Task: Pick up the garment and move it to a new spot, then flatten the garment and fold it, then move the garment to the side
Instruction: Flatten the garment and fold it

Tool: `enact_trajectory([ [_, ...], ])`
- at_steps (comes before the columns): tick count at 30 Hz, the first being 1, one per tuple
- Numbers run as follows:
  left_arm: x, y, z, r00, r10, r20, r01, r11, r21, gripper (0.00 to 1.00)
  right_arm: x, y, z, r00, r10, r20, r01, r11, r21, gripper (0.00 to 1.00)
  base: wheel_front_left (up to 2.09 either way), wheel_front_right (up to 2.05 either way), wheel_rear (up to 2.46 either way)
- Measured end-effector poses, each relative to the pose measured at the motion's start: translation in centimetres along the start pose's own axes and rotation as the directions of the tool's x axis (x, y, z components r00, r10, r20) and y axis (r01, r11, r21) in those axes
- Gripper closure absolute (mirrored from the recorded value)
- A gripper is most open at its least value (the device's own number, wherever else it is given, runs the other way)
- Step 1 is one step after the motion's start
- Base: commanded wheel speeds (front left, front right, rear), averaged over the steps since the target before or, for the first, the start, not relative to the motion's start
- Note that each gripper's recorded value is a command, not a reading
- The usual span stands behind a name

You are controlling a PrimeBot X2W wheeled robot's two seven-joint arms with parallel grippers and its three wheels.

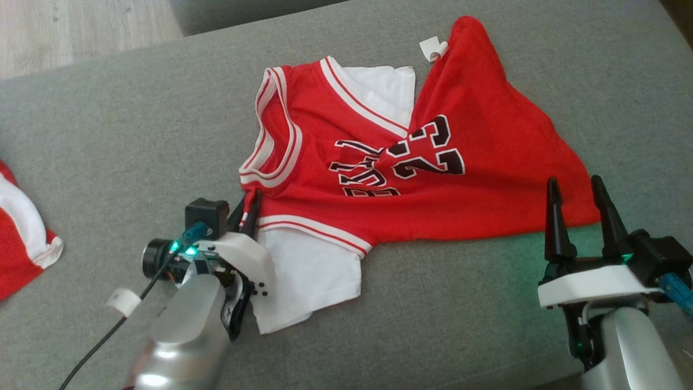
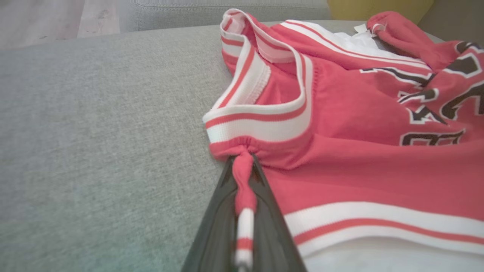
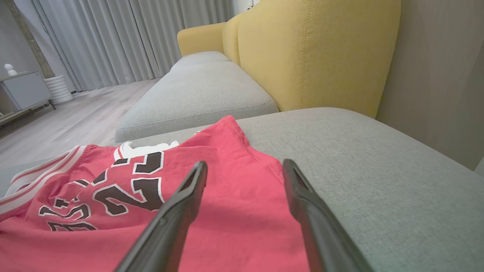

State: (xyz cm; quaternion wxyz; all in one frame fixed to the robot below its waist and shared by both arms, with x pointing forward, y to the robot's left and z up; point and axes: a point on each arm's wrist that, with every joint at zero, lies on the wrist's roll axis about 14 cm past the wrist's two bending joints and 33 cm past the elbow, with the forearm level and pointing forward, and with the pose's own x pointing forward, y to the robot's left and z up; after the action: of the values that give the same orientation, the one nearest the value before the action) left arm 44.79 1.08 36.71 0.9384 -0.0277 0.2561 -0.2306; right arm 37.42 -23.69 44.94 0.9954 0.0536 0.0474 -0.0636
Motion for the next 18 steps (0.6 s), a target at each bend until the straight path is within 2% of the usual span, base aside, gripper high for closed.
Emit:
enact_trajectory([
  [12,0.6,3.2,6.2,0.969,0.090,0.229,-0.091,0.996,-0.003,1.00,0.7,0.7,0.1,1.000,0.021,0.006,-0.021,1.000,-0.002,0.00,0.00,0.00,0.00],
  [13,0.6,3.2,6.3,0.969,0.090,0.232,-0.092,0.996,-0.003,0.59,0.8,0.8,0.2,1.000,0.024,0.009,-0.024,1.000,-0.002,0.00,0.00,0.00,0.00],
  [14,0.5,3.3,6.3,0.968,0.091,0.233,-0.093,0.996,-0.002,0.05,1.0,0.9,0.4,1.000,0.026,0.013,-0.026,1.000,-0.002,0.00,0.00,0.00,0.00],
  [15,0.5,3.3,6.4,0.967,0.093,0.236,-0.095,0.995,0.000,0.00,1.1,0.9,0.5,0.999,0.028,0.017,-0.028,1.000,-0.002,0.00,0.00,0.00,0.00],
  [18,0.2,3.5,6.5,0.965,0.099,0.242,-0.102,0.995,0.000,0.00,1.2,1.2,0.6,0.999,0.035,0.020,-0.035,0.999,-0.001,0.00,0.00,0.00,0.00],
])
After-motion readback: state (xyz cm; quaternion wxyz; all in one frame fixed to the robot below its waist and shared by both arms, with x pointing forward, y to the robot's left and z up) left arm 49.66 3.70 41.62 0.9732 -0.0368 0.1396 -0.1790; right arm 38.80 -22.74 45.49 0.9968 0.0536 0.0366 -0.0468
